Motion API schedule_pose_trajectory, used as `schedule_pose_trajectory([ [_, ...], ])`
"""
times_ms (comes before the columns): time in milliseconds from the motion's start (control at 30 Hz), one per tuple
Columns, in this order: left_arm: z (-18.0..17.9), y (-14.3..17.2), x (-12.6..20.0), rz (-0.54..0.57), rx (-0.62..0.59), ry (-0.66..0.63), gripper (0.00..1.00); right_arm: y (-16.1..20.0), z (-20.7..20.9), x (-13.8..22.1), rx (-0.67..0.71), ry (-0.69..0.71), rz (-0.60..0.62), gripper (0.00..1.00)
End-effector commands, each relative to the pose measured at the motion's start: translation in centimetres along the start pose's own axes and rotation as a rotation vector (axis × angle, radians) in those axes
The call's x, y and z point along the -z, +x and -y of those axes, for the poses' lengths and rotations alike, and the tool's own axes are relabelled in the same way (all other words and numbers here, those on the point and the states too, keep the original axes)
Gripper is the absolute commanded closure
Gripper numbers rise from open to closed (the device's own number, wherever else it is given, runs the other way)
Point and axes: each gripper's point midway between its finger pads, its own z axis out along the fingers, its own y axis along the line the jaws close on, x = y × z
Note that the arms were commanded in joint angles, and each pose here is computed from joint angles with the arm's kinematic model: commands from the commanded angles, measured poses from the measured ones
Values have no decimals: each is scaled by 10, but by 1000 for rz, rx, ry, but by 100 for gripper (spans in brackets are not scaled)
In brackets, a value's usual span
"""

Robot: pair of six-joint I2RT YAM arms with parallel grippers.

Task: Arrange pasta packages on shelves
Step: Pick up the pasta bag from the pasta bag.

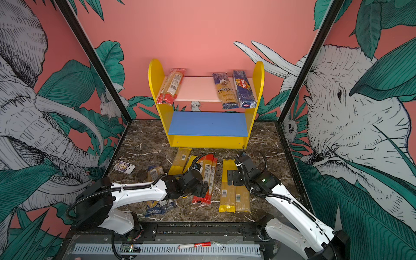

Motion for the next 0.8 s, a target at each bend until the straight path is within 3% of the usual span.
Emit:
schedule_pose_trajectory([
  [0, 10, -9, -4, 18, 38, 22, 7, 6, 8, 1, 3, 27, -9, 1],
  [600, 5, 14, -44, -44, 52, -4, 7, 5, 12, 4, 18, 42, -9, 1],
  [633, 4, 15, -45, -47, 52, -6, 9, 4, 12, 4, 17, 41, -8, 1],
  [767, 2, 20, -48, -60, 50, -11, 33, 4, 12, 3, 14, 43, -11, 1],
])
